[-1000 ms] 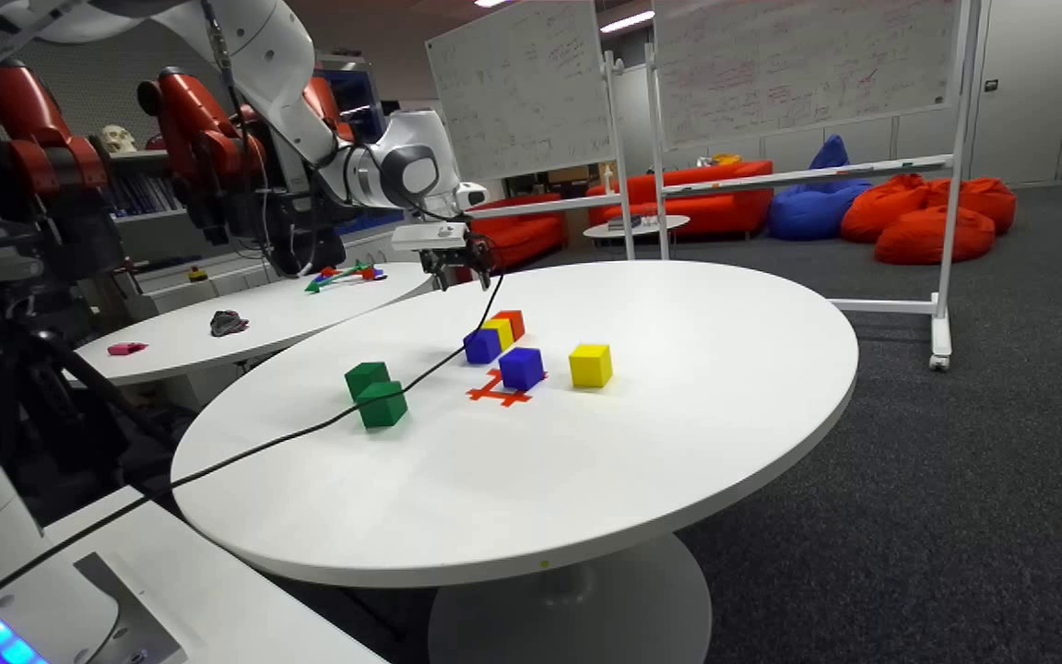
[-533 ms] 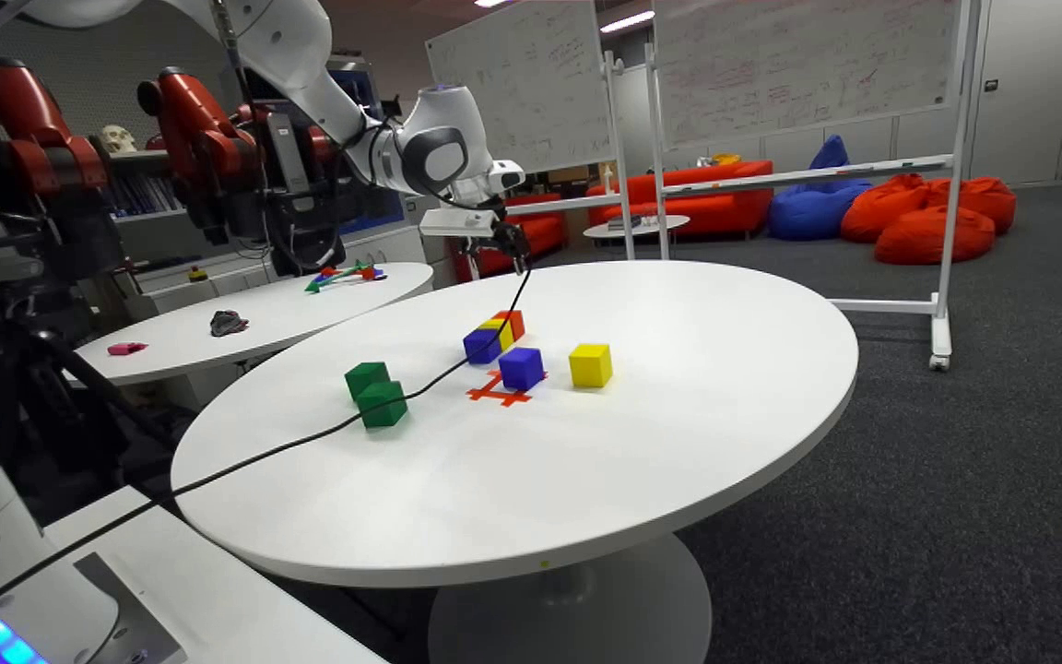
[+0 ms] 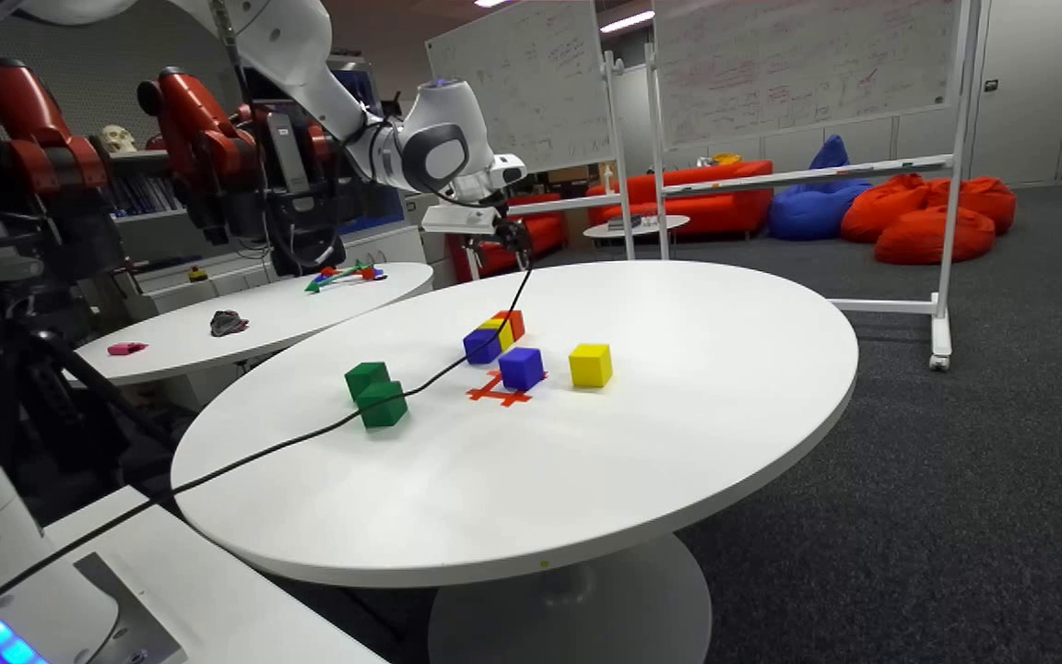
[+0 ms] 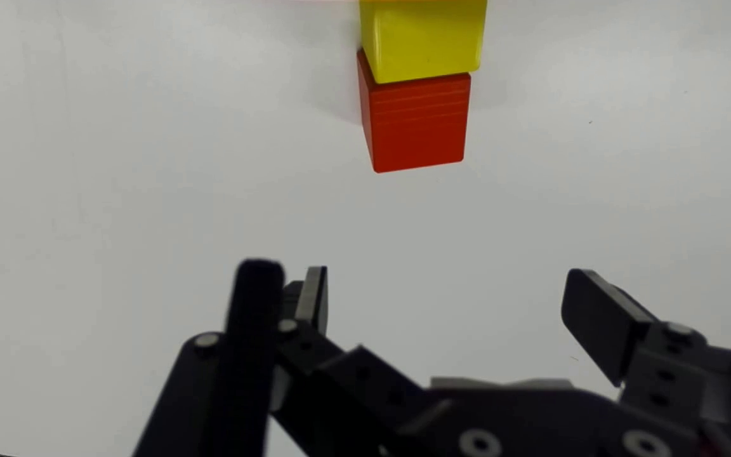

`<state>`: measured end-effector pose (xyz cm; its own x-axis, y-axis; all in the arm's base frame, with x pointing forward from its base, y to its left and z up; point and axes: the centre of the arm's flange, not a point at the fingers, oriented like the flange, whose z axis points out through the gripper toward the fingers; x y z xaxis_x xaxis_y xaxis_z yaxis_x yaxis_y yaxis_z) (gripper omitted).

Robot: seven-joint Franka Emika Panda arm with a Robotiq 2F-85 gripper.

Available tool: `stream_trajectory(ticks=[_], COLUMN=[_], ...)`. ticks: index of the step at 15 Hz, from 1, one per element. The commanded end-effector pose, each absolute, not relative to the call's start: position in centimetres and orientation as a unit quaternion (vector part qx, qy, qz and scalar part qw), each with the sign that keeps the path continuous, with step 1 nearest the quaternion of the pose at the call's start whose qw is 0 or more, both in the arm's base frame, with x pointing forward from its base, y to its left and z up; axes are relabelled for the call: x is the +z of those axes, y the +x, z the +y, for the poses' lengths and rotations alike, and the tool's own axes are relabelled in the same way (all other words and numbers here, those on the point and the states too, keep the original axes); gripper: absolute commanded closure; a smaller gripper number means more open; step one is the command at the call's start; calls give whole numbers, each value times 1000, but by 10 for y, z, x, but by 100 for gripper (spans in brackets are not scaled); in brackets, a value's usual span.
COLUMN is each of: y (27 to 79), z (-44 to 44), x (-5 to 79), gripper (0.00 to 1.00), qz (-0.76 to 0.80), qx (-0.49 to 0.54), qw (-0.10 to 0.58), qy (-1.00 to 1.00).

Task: Pick up the red object and put it at the center of the table

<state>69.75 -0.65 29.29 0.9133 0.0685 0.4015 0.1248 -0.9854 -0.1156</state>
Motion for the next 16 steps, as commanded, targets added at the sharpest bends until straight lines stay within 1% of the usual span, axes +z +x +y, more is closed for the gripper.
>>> stream_trajectory(ticks=[1, 10, 11, 12, 13, 16], y=[688, 683, 682, 680, 687, 688], z=[-12, -36, -37, -36, -36, -34], x=[297, 286, 287, 288, 276, 278], gripper=[0, 0, 0, 0, 0, 0], qz=[-37, 8, 12, 14, 4, 6], qx=[-190, -119, -123, -148, -135, -139], qw=[57, 55, 62, 76, 64, 68], qy=[-979, -991, -990, -986, -989, -988])
